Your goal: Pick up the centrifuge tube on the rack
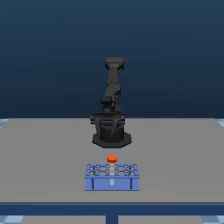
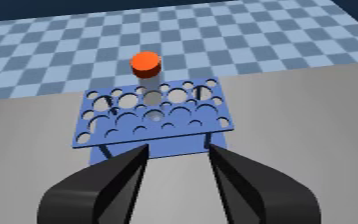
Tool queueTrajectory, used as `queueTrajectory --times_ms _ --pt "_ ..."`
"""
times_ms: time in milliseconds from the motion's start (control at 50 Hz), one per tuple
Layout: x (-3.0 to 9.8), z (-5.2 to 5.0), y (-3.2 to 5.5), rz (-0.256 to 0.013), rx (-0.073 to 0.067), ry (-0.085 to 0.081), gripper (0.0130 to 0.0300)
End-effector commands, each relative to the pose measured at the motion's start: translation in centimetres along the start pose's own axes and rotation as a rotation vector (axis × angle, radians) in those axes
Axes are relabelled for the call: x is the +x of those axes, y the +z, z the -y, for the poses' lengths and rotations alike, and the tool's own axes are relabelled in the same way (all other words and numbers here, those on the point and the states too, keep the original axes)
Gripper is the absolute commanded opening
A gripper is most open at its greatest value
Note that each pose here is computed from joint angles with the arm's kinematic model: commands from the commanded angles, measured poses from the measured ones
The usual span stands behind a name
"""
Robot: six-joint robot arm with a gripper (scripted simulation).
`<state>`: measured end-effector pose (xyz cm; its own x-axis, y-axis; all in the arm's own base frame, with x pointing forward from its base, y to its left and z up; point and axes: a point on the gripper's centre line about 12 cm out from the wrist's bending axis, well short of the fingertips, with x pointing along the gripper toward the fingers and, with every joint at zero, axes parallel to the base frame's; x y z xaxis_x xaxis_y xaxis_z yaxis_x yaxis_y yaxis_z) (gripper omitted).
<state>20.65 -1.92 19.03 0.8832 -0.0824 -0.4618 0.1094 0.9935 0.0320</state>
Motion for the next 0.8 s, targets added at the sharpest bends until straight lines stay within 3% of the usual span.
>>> queueTrajectory --times_ms 20,300,800 --pt "0.1 0.0 0.05 0.0 -0.001 0.001 0.03" --pt "0.5 -0.2 0.35 -0.001 -0.004 0.006 0.03" --pt "2.6 -0.8 1.63 -0.01 -0.018 0.017 0.03"
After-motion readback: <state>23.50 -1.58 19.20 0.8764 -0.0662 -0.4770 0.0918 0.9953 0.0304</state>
